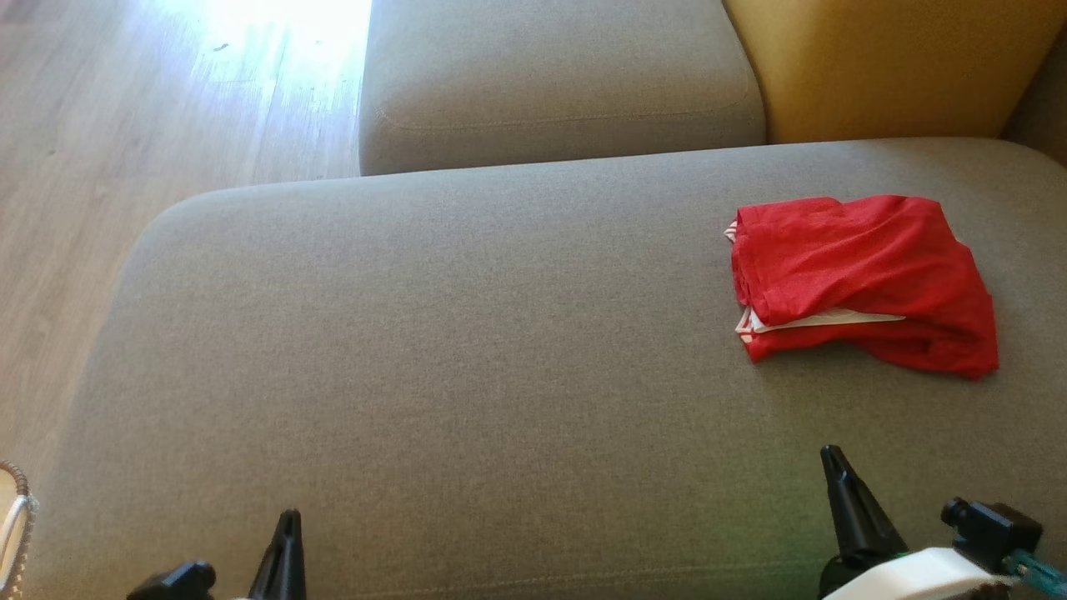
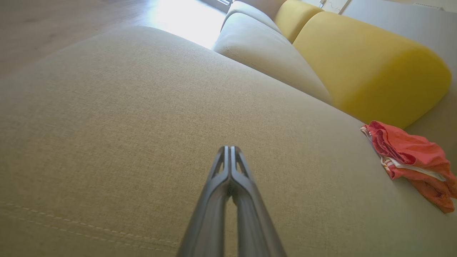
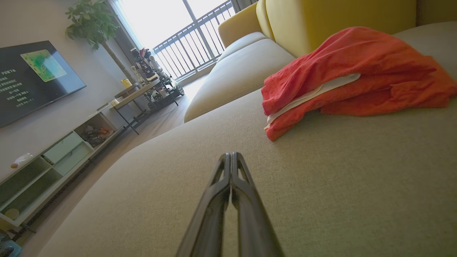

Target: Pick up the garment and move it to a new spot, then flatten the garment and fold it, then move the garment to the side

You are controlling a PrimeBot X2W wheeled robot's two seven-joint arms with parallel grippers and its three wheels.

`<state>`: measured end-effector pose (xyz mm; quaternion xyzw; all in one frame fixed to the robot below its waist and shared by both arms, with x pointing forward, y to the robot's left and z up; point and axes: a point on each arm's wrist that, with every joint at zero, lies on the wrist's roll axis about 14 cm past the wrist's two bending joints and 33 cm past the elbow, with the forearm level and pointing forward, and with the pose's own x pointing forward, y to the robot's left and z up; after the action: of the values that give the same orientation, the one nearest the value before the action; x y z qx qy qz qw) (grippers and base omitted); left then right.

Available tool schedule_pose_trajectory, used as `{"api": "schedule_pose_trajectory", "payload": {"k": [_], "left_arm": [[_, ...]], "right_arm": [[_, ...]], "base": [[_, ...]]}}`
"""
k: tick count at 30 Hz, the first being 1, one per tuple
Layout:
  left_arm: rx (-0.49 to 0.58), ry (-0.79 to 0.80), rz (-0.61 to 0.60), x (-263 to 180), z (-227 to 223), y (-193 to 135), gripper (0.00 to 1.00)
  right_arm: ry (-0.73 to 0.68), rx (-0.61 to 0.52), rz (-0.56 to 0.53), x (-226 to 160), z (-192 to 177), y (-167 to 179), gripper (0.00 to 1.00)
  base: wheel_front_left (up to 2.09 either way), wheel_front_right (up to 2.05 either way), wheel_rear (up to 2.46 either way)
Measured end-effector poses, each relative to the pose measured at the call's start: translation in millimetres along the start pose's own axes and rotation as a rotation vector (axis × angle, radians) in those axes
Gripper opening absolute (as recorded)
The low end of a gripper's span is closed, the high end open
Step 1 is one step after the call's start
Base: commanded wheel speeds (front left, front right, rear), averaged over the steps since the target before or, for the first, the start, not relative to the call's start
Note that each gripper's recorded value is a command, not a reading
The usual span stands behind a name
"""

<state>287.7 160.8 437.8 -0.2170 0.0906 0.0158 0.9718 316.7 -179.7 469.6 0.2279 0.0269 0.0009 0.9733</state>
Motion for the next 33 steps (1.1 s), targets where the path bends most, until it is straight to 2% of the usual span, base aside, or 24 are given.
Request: {"api": "schedule_pose_trajectory", "payload": {"k": [33], "left_arm": [[-0.376,0.016,0.015,26.0,12.7,4.2,0.0]], "right_arm": [[0.012,0.369,-0.066,17.8,4.0,-12.3,0.0]], "base": [[0.0,0.0,0.0]]}}
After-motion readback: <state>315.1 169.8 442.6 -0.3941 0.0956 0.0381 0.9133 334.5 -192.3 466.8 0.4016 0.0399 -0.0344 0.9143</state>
